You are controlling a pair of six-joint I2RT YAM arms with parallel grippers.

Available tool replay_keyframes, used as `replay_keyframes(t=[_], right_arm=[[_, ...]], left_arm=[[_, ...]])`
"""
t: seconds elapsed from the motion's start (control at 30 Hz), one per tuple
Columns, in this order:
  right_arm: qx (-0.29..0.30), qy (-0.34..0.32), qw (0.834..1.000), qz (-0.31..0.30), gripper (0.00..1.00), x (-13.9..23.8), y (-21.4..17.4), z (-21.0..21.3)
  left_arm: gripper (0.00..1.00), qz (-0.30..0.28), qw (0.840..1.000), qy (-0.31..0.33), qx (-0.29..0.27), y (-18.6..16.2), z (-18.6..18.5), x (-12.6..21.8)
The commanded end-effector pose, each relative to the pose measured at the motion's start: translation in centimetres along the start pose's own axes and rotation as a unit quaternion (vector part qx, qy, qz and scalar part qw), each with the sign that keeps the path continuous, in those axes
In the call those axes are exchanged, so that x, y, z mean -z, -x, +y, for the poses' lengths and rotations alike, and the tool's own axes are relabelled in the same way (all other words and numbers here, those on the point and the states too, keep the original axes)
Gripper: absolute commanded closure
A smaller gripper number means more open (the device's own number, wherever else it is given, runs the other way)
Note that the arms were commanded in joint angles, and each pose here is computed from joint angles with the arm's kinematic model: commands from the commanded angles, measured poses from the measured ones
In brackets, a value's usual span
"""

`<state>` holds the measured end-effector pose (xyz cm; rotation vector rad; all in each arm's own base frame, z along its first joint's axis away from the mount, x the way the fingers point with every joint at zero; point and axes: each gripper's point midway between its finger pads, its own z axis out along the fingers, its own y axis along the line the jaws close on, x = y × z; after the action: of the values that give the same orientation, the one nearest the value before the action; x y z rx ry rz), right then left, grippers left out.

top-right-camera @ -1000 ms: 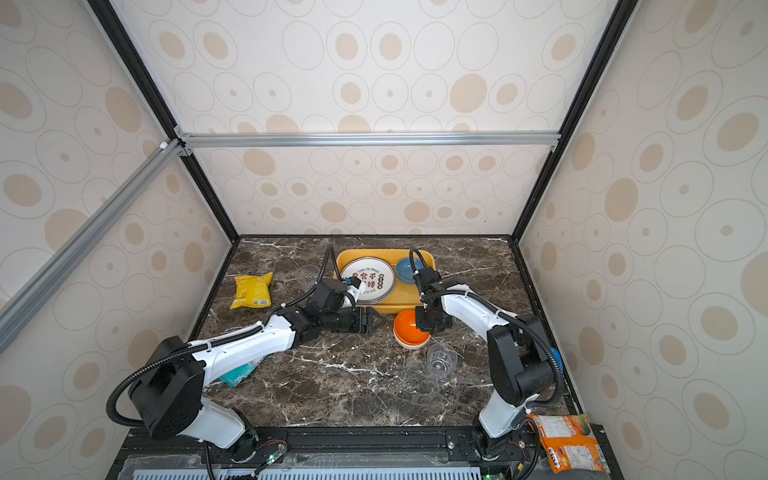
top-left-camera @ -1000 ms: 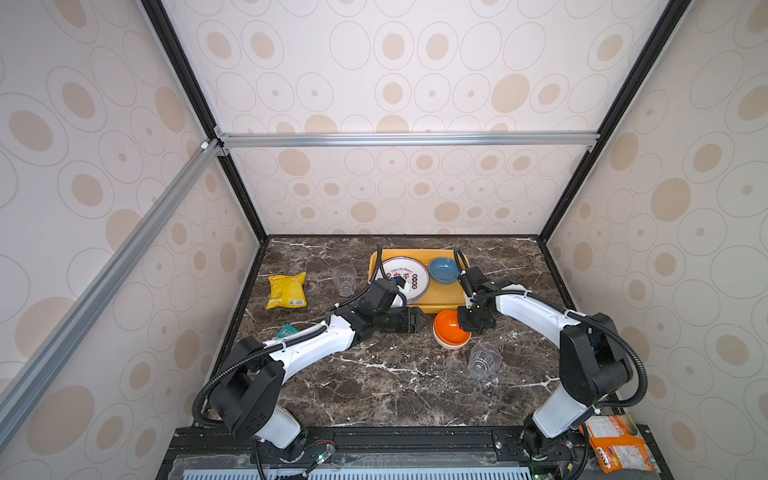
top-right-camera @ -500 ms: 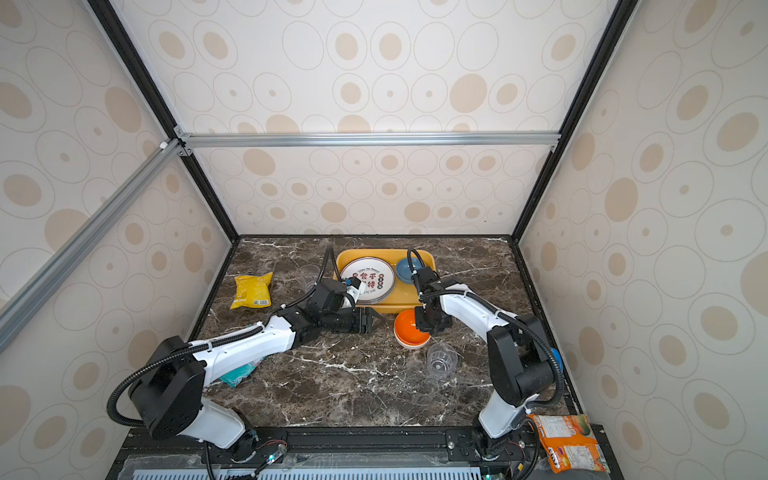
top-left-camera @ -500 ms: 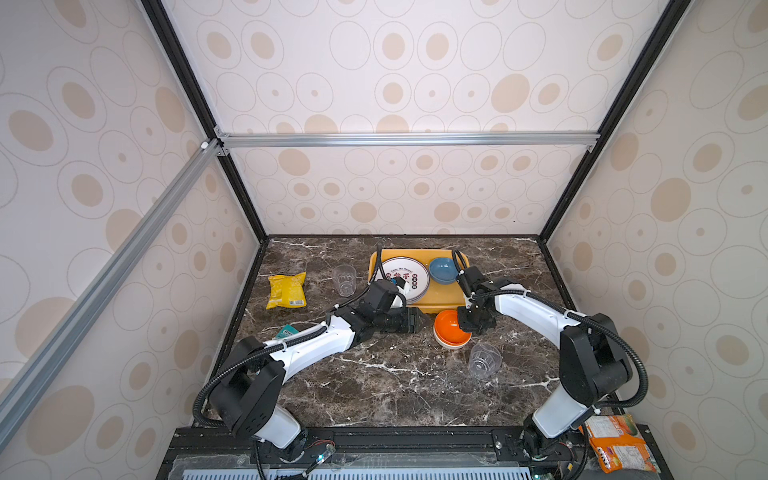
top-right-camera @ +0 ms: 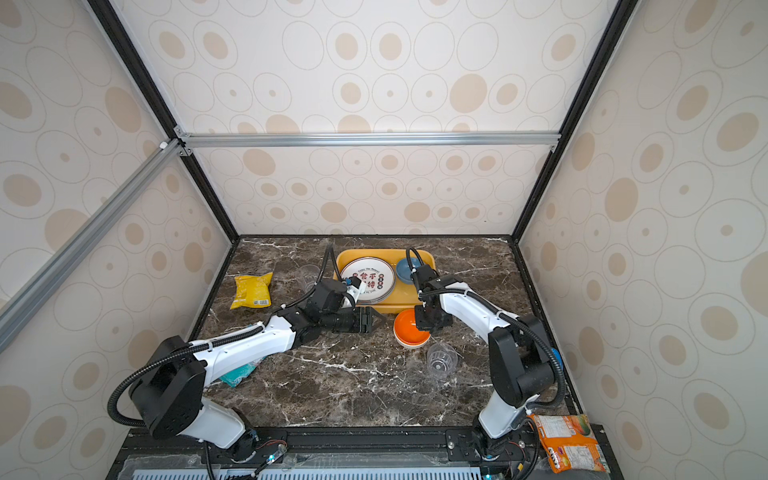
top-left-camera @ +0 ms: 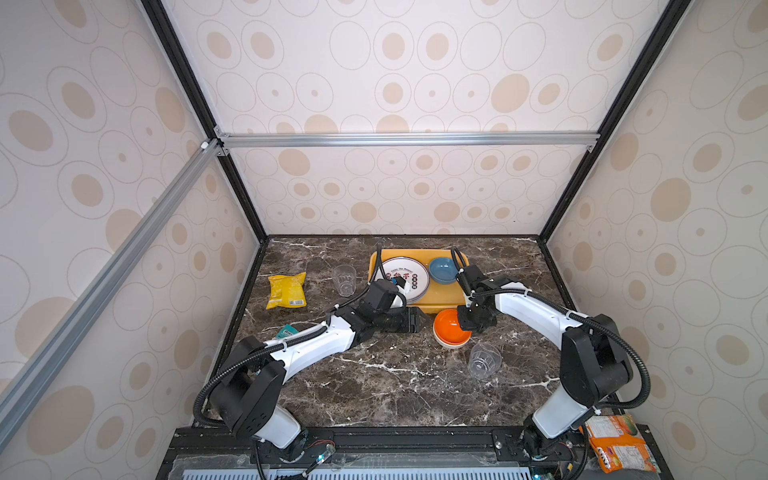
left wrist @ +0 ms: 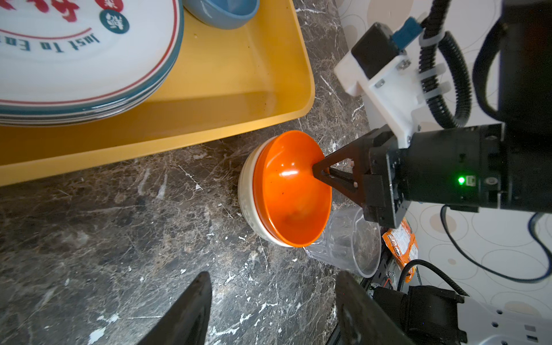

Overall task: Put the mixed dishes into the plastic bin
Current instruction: 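Pinch the rim of the orange bowl with the right gripper, then lift the orange bowl off the cream bowl with the right gripper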

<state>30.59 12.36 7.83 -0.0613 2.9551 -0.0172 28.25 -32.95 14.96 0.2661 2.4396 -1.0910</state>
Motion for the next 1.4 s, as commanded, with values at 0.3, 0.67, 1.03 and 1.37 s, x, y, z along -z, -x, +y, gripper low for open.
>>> replay_keyframes(t=[0.3, 0.67, 1.03, 1.37], right_arm=[[0.008, -0.004, 1.000, -0.015, 0.94, 1.8, 0.4, 0.0], [0.005, 0.009, 1.000, -0.021, 1.00, 2.3, 0.6, 0.4], [0.003, 0.023, 0.999, -0.041, 1.00, 3.9, 1.1, 0.7], [0.002, 0.030, 0.998, -0.059, 1.00, 5.9, 1.4, 0.6]], left_arm=[[0.34, 0.003, 1.000, -0.006, -0.001, -0.2, -0.2, -0.4], [0.34, 0.000, 1.000, -0.006, -0.002, 0.0, -0.3, -0.2], [0.33, -0.007, 1.000, -0.006, -0.007, 0.4, -0.7, 0.2], [0.29, -0.028, 1.000, -0.001, -0.011, 1.4, -1.0, 1.2]])
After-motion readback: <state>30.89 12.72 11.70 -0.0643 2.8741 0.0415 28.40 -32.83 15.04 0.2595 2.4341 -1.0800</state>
